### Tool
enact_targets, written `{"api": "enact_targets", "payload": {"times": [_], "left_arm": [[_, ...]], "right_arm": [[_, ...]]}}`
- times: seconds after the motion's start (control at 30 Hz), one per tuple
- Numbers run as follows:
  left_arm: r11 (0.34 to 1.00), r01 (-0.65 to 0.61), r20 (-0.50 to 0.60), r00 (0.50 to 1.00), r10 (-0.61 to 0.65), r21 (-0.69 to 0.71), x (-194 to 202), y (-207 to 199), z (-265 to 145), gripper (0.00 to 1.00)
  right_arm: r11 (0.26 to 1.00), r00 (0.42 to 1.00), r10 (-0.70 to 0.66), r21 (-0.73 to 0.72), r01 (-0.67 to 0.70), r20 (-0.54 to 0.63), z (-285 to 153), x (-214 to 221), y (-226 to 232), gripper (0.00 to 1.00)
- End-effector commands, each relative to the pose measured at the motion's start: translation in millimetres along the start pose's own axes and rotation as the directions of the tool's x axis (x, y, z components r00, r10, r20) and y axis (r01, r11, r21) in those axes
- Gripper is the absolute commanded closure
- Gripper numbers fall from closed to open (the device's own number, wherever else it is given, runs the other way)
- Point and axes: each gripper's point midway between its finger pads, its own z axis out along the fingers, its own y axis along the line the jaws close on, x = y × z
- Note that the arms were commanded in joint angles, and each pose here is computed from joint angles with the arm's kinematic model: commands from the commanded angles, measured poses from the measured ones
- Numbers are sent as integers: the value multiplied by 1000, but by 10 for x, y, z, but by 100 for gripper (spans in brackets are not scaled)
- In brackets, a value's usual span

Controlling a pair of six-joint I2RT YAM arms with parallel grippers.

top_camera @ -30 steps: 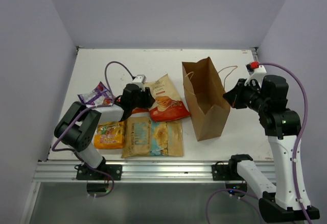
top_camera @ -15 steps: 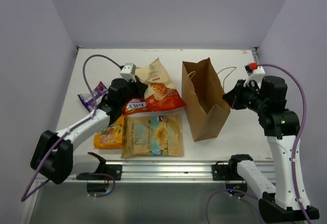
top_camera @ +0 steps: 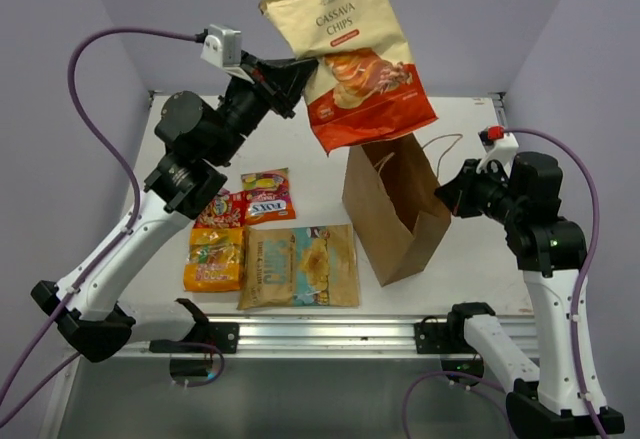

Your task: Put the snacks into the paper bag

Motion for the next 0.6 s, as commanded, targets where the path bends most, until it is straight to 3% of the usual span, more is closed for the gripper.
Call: {"api": "enact_targets", "payload": {"times": [0.0, 0.57], "left_arm": [[999, -13, 35, 999, 12, 44, -240, -240, 146, 100], [992, 0, -135, 991, 18, 130, 882, -632, 297, 100]], "right_arm": [[1000, 1000, -15, -24, 15, -2, -7, 23, 35, 100], [1000, 1000, -16, -23, 16, -3, -77, 65, 53, 100]]}}
